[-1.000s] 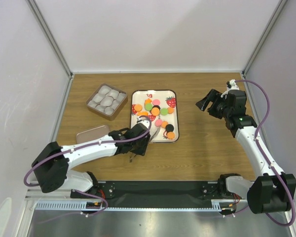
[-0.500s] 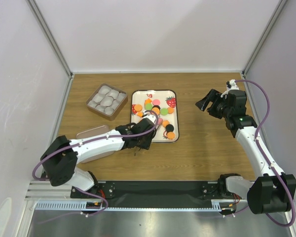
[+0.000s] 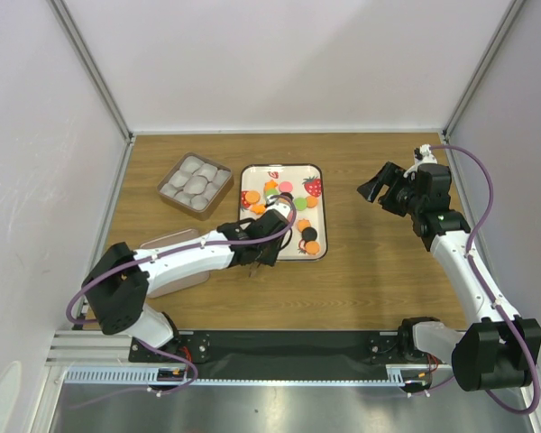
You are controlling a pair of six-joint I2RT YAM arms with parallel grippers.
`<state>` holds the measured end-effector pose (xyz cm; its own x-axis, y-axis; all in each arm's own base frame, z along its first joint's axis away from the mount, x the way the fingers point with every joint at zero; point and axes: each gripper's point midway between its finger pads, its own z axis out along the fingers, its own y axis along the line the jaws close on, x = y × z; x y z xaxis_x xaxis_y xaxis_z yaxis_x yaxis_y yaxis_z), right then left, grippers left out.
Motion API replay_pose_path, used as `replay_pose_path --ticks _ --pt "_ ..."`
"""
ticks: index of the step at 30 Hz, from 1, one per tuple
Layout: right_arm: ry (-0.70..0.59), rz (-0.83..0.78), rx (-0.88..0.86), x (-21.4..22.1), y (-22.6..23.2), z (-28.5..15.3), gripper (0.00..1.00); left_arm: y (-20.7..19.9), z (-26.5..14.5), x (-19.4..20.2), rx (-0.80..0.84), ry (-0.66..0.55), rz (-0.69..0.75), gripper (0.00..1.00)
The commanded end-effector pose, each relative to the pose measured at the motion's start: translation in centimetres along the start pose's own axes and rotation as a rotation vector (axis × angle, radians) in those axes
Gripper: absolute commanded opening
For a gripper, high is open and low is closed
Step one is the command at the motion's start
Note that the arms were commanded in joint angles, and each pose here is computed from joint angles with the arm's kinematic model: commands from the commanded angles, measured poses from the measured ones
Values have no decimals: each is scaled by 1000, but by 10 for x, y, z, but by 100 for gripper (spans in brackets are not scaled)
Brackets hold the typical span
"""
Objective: Pack the cookies
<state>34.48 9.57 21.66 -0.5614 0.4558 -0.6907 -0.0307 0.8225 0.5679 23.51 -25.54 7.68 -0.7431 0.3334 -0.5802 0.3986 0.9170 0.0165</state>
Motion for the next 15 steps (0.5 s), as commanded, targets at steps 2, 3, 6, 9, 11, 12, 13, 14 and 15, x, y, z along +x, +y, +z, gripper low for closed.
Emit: replay_pose_path --ticks 2,3,6,9,11,12,13,14,15 --pt "-65 -28 -45 -23 15 -8 80 0 -8 -26 -23 -65 10 39" --pt "-67 -27 -47 -24 16 -8 80 2 -8 -26 -25 -64 8 38" --pt "-64 -26 -46 -23 16 -8 80 4 -9 -30 -28 -70 1 36" --pt "-61 -26 -46 -22 15 -7 80 7 -9 -30 -31 -64 0 36" --pt "-60 -26 -47 -22 16 -7 80 9 -9 -30 -35 -61 -4 36" --pt "-60 -26 -47 -22 16 -7 80 11 -9 -31 -36 -61 -6 36" --pt "-61 -27 -46 -22 15 -7 80 12 -8 -29 -40 -56 -7 36" --pt "-62 -27 -45 -22 15 -7 80 13 -8 -29 -39 -52 -5 36" --pt "-60 -25 -44 -22 15 -7 80 14 -7 -28 -41 -50 -7 36"
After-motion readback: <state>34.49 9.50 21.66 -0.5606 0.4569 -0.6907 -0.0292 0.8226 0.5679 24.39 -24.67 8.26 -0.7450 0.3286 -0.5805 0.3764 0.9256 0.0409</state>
